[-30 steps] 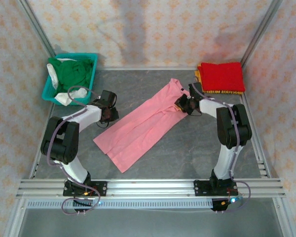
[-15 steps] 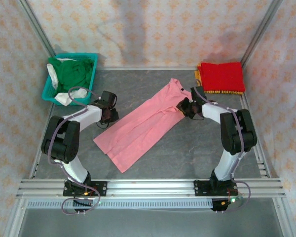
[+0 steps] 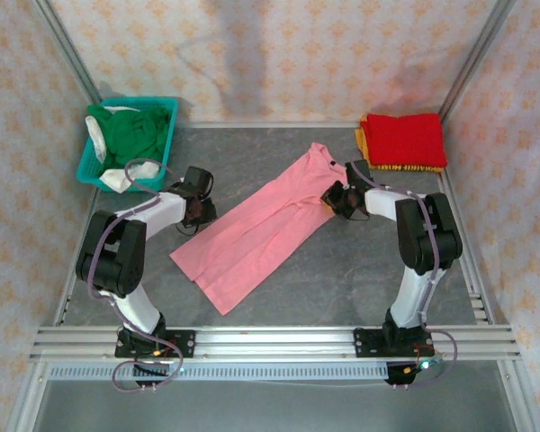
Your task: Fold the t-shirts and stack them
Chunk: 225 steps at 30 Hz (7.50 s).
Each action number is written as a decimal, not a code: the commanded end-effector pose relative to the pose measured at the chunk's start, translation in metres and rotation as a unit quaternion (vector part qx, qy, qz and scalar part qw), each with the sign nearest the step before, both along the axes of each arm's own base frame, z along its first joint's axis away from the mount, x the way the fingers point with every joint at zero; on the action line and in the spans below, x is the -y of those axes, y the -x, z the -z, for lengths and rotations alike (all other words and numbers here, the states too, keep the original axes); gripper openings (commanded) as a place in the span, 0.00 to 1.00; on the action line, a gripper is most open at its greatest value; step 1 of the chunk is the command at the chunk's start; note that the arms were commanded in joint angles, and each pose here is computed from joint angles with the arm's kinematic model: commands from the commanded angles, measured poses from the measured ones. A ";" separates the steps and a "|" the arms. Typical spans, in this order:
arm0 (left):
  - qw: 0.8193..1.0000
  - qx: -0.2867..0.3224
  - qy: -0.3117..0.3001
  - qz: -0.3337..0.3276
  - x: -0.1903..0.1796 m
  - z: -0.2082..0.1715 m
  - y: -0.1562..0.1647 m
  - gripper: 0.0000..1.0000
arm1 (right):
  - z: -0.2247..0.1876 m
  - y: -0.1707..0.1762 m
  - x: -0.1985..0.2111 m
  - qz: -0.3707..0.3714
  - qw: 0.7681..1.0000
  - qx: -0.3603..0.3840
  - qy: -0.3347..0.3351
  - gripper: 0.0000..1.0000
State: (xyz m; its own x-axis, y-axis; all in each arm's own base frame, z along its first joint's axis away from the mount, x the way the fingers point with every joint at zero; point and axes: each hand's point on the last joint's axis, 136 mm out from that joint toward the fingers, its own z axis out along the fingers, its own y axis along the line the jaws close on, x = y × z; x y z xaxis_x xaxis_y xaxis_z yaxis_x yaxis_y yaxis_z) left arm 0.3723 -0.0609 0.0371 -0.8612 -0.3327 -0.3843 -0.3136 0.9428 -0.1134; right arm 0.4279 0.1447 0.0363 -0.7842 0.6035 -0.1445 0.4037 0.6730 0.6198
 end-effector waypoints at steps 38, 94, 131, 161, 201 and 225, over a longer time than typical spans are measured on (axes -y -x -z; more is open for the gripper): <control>1.000 -0.024 0.009 -0.007 -0.001 0.015 0.003 0.14 | -0.022 -0.002 0.035 0.020 0.997 -0.019 0.071 0.25; 0.992 -0.037 0.108 0.048 0.075 0.056 0.060 0.06 | 0.040 -0.047 -0.081 -0.085 0.986 -0.027 0.140 0.00; 0.998 0.043 0.006 0.045 0.074 -0.016 0.058 0.09 | -0.091 -0.044 -0.060 -0.080 0.991 0.079 0.067 0.24; 0.991 0.118 -0.011 0.058 0.066 -0.067 -0.007 0.09 | 0.045 -0.221 -0.100 -0.054 0.995 0.078 0.007 0.26; 0.967 -0.047 0.158 0.194 0.142 0.002 0.156 0.38 | -0.088 0.067 -0.083 -0.183 0.955 0.234 0.005 0.59; 0.976 -0.046 0.104 0.186 0.140 0.002 0.142 0.32 | -0.084 0.068 -0.084 -0.187 0.956 0.224 0.007 0.58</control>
